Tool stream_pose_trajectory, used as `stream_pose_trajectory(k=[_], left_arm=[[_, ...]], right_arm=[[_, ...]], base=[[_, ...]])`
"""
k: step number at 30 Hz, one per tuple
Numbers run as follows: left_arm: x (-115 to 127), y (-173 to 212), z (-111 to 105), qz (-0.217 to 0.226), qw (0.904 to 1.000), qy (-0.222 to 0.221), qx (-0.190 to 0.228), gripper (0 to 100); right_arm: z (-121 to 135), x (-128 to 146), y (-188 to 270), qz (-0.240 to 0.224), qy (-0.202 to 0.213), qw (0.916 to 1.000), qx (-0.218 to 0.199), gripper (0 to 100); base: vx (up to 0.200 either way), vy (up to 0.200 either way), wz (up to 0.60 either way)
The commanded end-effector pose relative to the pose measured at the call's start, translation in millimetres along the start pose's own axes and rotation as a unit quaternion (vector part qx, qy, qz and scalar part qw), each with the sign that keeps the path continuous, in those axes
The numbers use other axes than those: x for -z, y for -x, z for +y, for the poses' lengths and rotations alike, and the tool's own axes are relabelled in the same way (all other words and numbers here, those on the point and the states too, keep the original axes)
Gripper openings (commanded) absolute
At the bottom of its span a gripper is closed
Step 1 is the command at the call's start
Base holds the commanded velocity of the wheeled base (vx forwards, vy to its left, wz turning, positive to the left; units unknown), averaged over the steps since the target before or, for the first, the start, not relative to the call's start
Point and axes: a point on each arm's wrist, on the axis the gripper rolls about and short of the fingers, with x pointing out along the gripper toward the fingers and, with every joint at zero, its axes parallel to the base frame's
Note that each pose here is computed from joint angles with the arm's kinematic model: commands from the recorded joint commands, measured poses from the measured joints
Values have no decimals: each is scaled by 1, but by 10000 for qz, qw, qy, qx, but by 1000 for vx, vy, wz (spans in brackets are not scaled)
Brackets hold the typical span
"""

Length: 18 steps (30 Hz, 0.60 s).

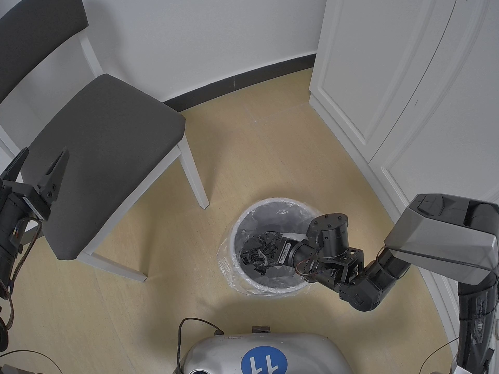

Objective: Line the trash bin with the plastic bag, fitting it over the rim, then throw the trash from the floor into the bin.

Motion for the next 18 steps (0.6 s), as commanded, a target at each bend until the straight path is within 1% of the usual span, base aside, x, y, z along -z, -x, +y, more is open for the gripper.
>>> stream_pose_trajectory(k=[1,4,5,10,12,18], left_arm=[[0,0,0,-2,10000,-1,2,100],[0,0,0,-2,10000,-1,2,100],[0,0,0,-10,10000,-1,2,100],[-1,1,0,-25,10000,0,1,100],[-1,0,0,-17,10000,0,-6,100],[0,0,0,-10,10000,-1,2,100]], right_arm=[[-5,1,-4,-1,-21,10000,59,0],[-5,1,-5,-1,-21,10000,59,0],[-6,1,-5,7,-21,10000,74,100],[-7,-1,-4,-15,-33,10000,93,100],[-11,-6,-4,-76,-31,9999,128,100],[-12,-14,6,-161,109,9997,136,100]], base=[[0,0,0],[0,0,0],[0,0,0],[0,0,0],[0,0,0],[0,0,0]])
